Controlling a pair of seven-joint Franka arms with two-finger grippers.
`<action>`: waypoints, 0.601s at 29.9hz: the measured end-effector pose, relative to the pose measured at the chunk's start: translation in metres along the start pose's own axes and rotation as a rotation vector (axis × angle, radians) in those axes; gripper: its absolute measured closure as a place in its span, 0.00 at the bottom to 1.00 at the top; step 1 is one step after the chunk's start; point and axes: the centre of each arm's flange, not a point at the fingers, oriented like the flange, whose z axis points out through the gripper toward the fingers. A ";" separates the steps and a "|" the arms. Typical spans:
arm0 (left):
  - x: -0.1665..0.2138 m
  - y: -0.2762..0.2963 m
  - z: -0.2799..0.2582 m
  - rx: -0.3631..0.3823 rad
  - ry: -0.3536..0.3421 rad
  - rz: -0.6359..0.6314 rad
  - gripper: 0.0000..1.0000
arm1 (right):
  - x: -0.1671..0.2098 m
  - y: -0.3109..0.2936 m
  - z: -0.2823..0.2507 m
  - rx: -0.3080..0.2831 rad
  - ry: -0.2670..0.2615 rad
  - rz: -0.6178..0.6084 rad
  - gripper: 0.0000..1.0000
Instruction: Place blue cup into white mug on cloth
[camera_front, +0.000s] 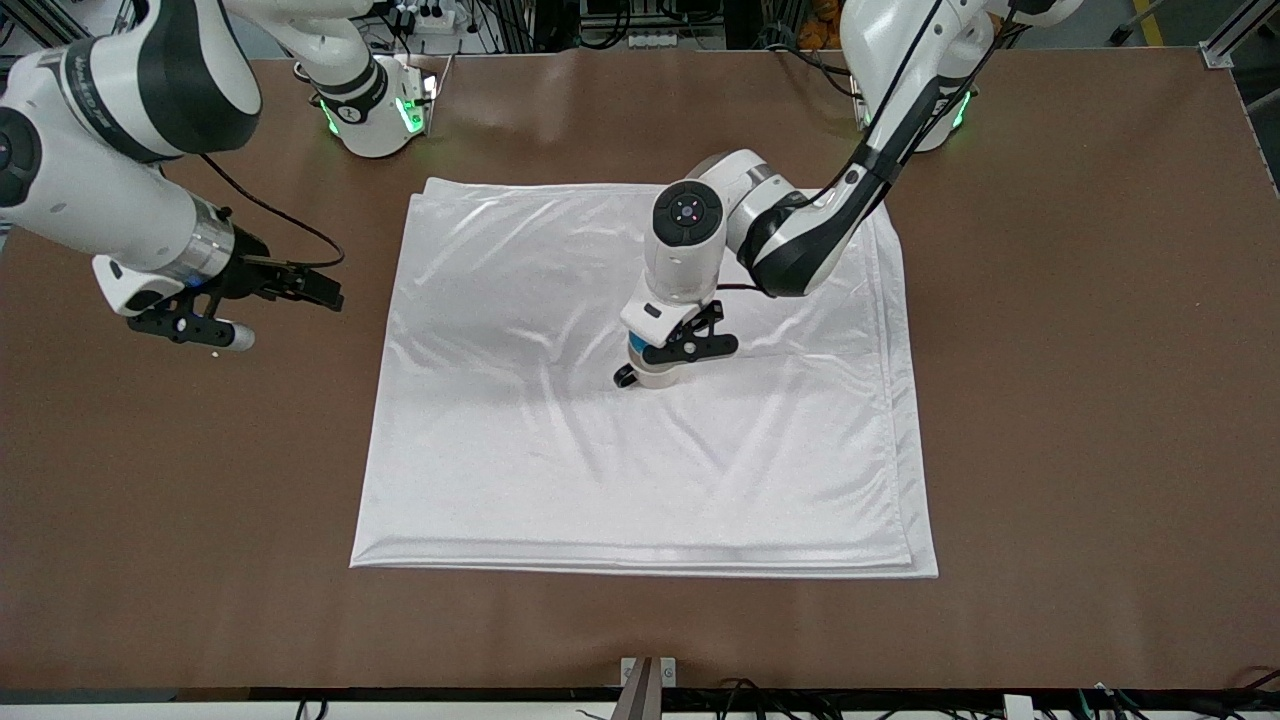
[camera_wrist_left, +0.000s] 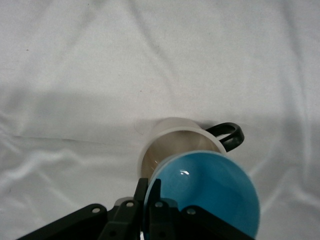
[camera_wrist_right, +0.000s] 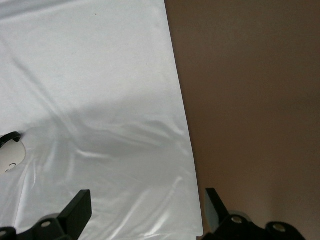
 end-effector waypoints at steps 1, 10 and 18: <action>0.000 0.000 0.000 0.000 0.000 -0.003 0.96 | -0.001 0.001 -0.007 -0.002 -0.001 0.000 0.00; -0.005 0.004 0.000 -0.001 -0.001 -0.023 0.78 | -0.004 0.013 -0.079 -0.028 0.035 -0.002 0.00; -0.006 0.006 -0.002 -0.004 0.002 -0.023 0.44 | 0.001 0.039 -0.108 -0.023 0.062 -0.056 0.00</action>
